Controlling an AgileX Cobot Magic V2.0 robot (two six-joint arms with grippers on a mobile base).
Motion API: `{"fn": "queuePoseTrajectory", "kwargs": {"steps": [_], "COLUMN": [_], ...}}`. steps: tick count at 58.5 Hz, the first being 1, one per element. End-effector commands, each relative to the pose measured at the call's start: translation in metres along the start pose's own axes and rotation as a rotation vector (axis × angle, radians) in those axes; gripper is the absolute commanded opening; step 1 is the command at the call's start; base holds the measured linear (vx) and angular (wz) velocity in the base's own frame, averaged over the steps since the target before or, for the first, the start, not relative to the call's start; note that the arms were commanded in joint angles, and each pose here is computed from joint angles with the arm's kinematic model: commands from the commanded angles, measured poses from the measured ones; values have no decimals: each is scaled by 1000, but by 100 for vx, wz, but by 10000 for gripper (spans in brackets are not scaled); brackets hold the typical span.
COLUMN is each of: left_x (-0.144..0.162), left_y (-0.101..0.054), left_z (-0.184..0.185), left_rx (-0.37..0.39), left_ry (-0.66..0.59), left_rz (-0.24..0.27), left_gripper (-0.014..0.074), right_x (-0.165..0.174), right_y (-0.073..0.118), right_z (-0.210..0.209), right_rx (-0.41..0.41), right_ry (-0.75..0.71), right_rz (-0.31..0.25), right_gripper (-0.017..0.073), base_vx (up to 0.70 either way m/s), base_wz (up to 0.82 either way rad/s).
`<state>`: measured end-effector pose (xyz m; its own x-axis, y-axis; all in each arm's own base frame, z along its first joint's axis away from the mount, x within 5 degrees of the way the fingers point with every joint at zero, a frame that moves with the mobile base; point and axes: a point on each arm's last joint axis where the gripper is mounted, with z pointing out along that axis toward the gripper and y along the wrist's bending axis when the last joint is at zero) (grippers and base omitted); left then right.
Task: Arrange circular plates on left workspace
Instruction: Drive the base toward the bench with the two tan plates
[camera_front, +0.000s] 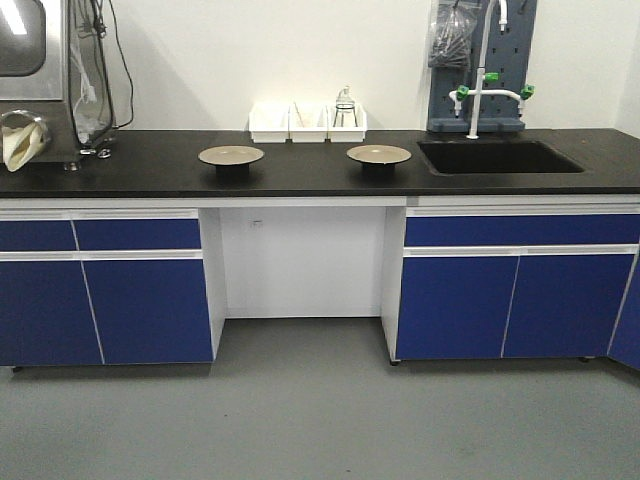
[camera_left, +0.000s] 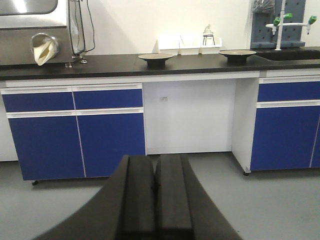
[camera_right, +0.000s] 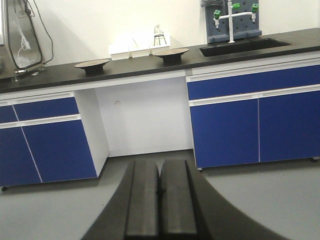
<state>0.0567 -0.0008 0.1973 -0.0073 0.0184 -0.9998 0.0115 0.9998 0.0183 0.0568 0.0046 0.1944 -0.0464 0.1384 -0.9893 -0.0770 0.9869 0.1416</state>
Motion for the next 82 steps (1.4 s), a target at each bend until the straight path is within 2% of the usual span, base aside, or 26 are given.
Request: {"fn": "queuePoseTrajectory", "kwargs": {"steps": [1,40,82], "left_x": [-4,-4,-4], "left_y": [0,0,0], "left_z": [-1,-1,-1], "left_rx": [-4,-4,-4], "left_ry": [-81,-81,-81], "left_rz": [-10,-10,-10], "left_gripper": [2,2,2], "right_x": [-6,-6,-6], "right_y": [1,1,1], "right_z": [-1,-1,-1], "right_rx": [-14,-14,-14], "right_ry": [-87,-87,-87], "right_rz": [-6,-6,-6], "right_gripper": [-5,-5,-5], "base_vx": [4,13,34], "base_wz": [10,0,-2]}}
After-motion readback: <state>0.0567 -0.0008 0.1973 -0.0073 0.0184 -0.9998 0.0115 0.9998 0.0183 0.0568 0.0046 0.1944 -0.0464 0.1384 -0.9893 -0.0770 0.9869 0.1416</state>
